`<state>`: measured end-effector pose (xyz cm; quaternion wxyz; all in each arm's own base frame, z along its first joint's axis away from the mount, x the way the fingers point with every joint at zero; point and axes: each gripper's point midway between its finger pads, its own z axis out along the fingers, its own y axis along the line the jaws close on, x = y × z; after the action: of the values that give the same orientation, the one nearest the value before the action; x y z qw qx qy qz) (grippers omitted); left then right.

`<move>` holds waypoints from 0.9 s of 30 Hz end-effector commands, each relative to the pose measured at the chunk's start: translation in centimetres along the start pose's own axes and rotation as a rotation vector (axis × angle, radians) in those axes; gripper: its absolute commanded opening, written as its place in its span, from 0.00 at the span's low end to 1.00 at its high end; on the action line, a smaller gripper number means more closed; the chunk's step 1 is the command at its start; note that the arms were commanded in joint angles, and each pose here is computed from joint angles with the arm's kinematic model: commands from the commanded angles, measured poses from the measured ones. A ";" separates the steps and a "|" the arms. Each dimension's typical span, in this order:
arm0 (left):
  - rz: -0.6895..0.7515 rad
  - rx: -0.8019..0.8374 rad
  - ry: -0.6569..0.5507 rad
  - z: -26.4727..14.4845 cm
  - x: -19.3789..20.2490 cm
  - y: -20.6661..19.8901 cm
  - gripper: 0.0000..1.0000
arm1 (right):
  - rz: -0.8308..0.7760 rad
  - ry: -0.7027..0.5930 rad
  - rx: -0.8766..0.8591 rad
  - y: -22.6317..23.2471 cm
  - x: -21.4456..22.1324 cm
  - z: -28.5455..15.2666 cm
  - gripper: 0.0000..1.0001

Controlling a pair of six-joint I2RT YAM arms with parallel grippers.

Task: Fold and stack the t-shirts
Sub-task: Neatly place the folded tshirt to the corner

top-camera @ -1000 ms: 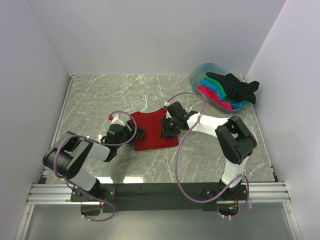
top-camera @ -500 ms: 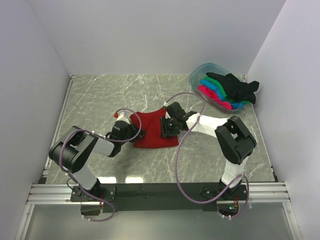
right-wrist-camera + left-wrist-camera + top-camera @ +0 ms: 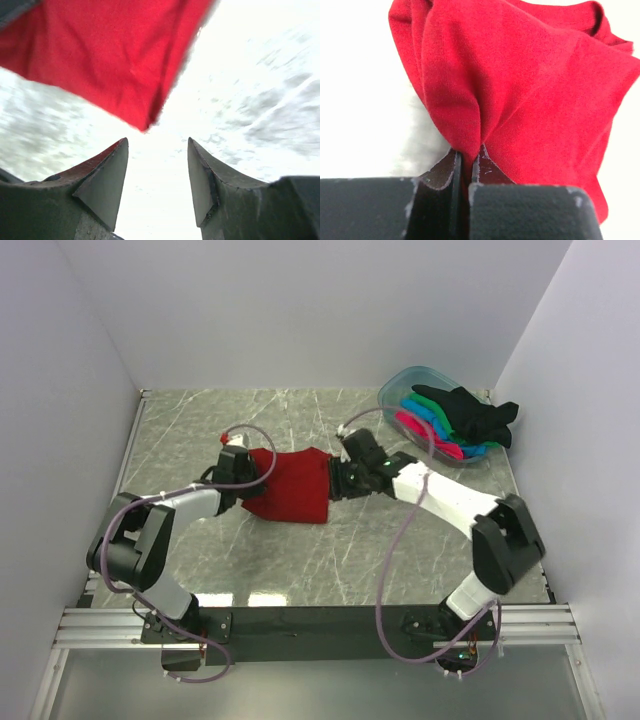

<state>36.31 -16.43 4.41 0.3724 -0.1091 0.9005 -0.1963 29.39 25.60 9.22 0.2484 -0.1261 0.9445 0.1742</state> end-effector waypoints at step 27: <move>0.392 -0.398 -0.089 2.2 -18.7 17.2 0.00 | 0.016 -0.411 -0.194 -2.6 -7.5 -12.9 0.62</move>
<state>47.46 2.08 4.51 0.3832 -0.0360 0.9218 0.0460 30.94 19.16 20.59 0.3867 -0.0875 0.8801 0.2611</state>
